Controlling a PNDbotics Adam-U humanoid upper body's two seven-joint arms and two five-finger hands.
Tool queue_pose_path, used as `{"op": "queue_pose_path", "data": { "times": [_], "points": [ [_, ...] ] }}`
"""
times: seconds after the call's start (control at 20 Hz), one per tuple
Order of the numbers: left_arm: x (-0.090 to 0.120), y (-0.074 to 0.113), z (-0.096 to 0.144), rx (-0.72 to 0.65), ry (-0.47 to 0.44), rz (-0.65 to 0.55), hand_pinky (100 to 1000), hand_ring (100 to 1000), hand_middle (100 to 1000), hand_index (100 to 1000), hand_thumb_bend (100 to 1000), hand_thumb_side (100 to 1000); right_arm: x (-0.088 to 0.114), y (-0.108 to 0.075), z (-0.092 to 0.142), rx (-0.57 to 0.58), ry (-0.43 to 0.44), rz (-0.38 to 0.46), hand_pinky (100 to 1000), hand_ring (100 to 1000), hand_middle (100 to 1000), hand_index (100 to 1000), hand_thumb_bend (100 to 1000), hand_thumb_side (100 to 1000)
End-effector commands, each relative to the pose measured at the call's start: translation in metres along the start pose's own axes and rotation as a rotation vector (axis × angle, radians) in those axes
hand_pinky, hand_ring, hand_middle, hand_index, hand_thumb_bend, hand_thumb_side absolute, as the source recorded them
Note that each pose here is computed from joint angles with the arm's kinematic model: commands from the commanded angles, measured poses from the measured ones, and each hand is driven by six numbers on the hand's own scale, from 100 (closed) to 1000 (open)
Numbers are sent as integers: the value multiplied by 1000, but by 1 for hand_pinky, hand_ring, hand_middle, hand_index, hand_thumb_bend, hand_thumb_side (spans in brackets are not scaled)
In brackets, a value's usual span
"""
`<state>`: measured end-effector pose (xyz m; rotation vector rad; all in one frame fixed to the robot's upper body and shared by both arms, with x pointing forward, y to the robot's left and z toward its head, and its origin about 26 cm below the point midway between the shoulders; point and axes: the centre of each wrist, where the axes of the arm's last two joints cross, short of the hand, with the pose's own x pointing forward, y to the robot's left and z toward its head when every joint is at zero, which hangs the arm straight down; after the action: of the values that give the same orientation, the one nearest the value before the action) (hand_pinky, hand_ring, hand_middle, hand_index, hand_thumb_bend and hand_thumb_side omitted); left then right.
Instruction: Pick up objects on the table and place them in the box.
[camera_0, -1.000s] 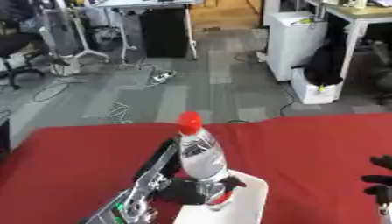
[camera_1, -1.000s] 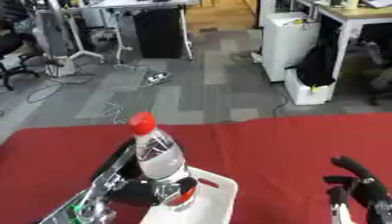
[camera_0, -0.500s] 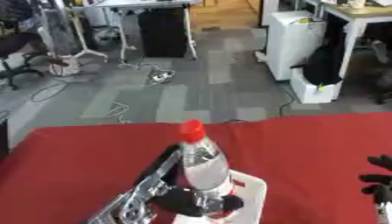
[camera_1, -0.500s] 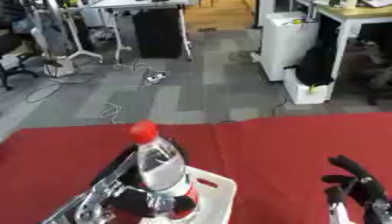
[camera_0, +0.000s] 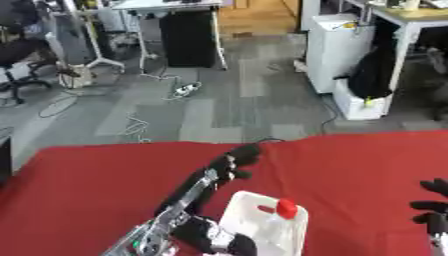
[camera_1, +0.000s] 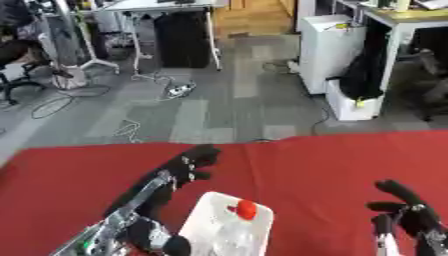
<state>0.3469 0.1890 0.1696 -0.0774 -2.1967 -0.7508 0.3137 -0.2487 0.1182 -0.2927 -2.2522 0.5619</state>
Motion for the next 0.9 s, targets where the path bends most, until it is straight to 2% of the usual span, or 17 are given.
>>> {"op": "queue_pose_path", "data": {
  "times": [0.05, 0.4, 0.5, 0.6, 0.7, 0.8, 0.9],
  "points": [
    [3, 5, -3, 25, -20, -27, 868, 949, 942, 1000, 1000, 680, 6, -5, -6, -1, -34, 10, 596, 693, 841, 947, 100, 531],
    [4, 9, -2, 62, -26, -31, 849, 928, 924, 1000, 1000, 690, 5, -5, -5, -1, -29, 12, 597, 694, 841, 947, 100, 531],
    [6, 13, -1, 89, -28, -32, 837, 916, 917, 1000, 930, 721, 4, -6, -4, 0, -25, 13, 598, 694, 841, 947, 100, 533],
    [7, 16, 0, 126, -29, -28, 809, 896, 903, 998, 793, 779, 4, -6, -3, 1, -22, 15, 598, 695, 841, 947, 100, 542],
    [8, 19, 2, 170, -32, -21, 801, 889, 894, 985, 695, 811, 4, -7, -2, -2, -21, 14, 598, 695, 841, 946, 100, 576],
    [11, 21, 2, 239, -46, -8, 799, 883, 884, 960, 651, 833, 3, -8, -2, -8, -14, 18, 600, 700, 842, 942, 100, 661],
    [13, 22, 0, 301, -72, 1, 800, 879, 881, 956, 644, 836, 3, -8, -3, -12, -17, 17, 607, 719, 849, 938, 100, 716]
  ]
}}
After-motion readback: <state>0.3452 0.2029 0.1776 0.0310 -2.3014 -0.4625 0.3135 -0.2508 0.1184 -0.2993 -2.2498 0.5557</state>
